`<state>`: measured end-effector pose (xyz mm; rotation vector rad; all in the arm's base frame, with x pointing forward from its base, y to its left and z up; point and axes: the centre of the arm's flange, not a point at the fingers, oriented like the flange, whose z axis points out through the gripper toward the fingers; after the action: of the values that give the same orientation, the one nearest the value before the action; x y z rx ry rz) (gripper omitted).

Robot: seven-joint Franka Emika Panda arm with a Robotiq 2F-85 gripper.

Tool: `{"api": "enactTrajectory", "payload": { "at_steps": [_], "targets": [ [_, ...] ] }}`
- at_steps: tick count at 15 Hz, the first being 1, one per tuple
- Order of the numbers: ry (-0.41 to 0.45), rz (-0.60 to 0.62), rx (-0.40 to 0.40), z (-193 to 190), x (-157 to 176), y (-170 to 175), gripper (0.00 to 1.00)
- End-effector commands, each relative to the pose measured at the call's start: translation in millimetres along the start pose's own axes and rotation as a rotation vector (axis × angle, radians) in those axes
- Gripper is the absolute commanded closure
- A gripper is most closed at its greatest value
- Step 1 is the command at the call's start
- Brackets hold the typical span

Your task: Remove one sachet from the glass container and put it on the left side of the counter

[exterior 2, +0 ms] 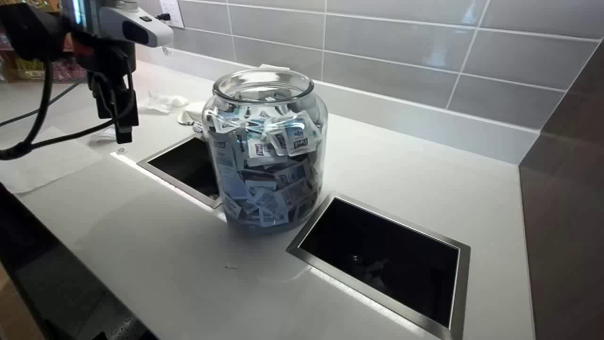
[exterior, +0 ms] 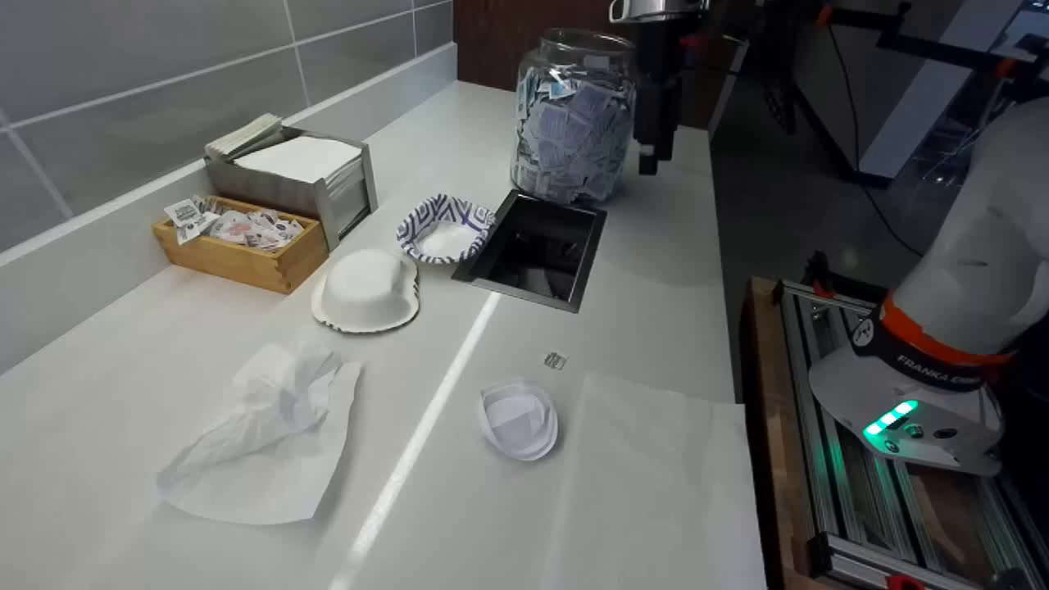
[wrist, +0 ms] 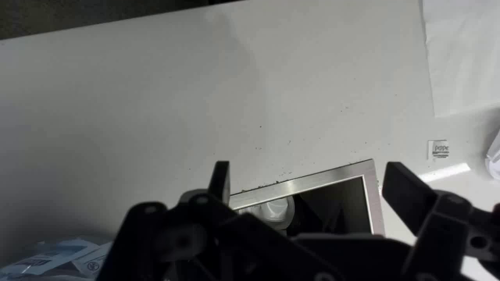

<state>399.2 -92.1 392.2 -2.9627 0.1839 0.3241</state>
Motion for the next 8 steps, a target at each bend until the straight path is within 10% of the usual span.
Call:
{"api": "enactTrajectory", "payload": {
  "at_steps": [1,8],
  "targets": [
    [0.0,0.0,0.0,0.0,0.0,0.0,0.0],
    [0.009,0.027,-0.021,-7.0,-1.7,-0.3,0.0]
  ]
}}
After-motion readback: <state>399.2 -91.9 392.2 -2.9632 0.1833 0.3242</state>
